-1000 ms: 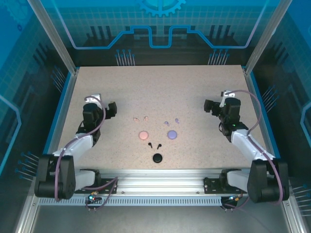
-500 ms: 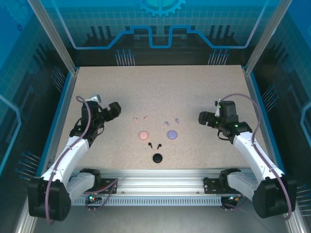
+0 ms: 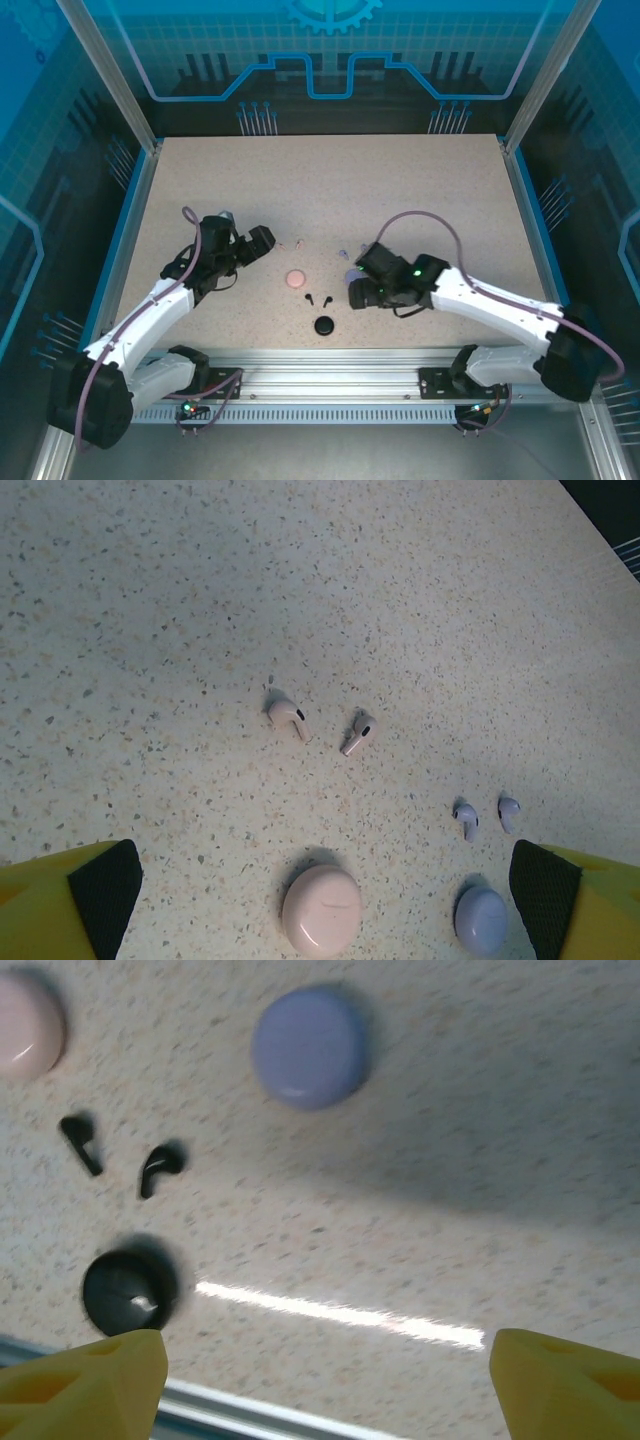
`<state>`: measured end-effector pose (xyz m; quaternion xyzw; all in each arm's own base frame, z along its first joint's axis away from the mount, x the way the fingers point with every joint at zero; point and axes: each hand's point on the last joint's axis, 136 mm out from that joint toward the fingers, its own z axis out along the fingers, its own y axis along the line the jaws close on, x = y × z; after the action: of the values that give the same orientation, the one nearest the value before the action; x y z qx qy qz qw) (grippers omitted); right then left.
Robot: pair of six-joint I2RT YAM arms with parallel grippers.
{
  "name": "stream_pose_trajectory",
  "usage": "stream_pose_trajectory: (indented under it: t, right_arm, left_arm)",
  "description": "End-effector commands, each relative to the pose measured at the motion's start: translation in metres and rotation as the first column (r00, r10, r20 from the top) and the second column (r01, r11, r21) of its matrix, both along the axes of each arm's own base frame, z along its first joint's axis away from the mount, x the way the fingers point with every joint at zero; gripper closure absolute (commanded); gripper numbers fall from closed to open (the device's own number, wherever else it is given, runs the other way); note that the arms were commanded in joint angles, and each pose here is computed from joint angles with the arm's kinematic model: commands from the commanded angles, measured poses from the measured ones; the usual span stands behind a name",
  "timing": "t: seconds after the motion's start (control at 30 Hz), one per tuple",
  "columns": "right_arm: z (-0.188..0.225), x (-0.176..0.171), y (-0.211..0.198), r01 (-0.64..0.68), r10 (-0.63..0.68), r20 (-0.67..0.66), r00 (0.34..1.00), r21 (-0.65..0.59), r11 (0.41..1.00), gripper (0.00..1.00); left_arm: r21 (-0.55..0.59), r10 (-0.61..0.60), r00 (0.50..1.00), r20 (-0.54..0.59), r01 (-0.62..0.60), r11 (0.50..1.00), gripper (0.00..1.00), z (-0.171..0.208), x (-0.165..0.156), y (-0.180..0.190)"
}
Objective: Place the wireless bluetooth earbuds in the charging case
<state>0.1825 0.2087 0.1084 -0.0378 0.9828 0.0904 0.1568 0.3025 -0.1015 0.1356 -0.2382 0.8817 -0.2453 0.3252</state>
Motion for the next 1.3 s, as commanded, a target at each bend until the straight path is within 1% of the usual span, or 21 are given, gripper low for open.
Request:
stream_pose_trajectory:
  t: [0.0,0.13,0.3,0.47,0.7,0.9,1.27]
  right_arm:
    - [0.003,-0.004,0.011,0.129,-0.129,-0.002,0.992,-0.078,0.989,0.13]
    - [-0.006,-0.008,0.035,0.175,-0.180,-0.019,0.984,-0.139,0.975,0.13]
    - [-0.016,-0.014,0.061,0.215,-0.226,-0.047,0.973,-0.165,0.962,0.12]
    - [-0.033,-0.022,0.083,0.209,-0.232,-0.102,0.967,-0.197,0.958,0.12]
    - [-0.056,-0.026,0.093,0.241,-0.279,-0.142,0.950,-0.238,0.941,0.12]
    - [-0.070,-0.027,0.103,0.233,-0.280,-0.175,0.944,-0.250,0.940,0.12]
    - [-0.086,-0.034,0.106,0.230,-0.287,-0.197,0.937,-0.267,0.936,0.19]
  left_arm:
    - [-0.018,0.038,0.999,-0.001,-0.038,0.999,0.01,0.012,0.003,0.001]
    - [-0.002,0.049,0.999,0.012,-0.049,0.999,0.01,0.015,0.008,0.003]
    - [0.017,0.064,0.998,0.014,-0.064,0.998,0.01,0.014,0.013,0.008]
    - [0.002,0.092,0.996,0.018,-0.092,0.996,0.01,0.016,0.019,0.016]
    - [-0.026,0.135,0.991,0.009,-0.135,0.991,0.01,0.016,0.028,0.034]
    - [-0.032,0.156,0.988,0.008,-0.155,0.987,0.01,0.014,0.030,0.043]
    - [-0.054,0.167,0.986,0.003,-0.167,0.985,0.01,0.010,0.031,0.048]
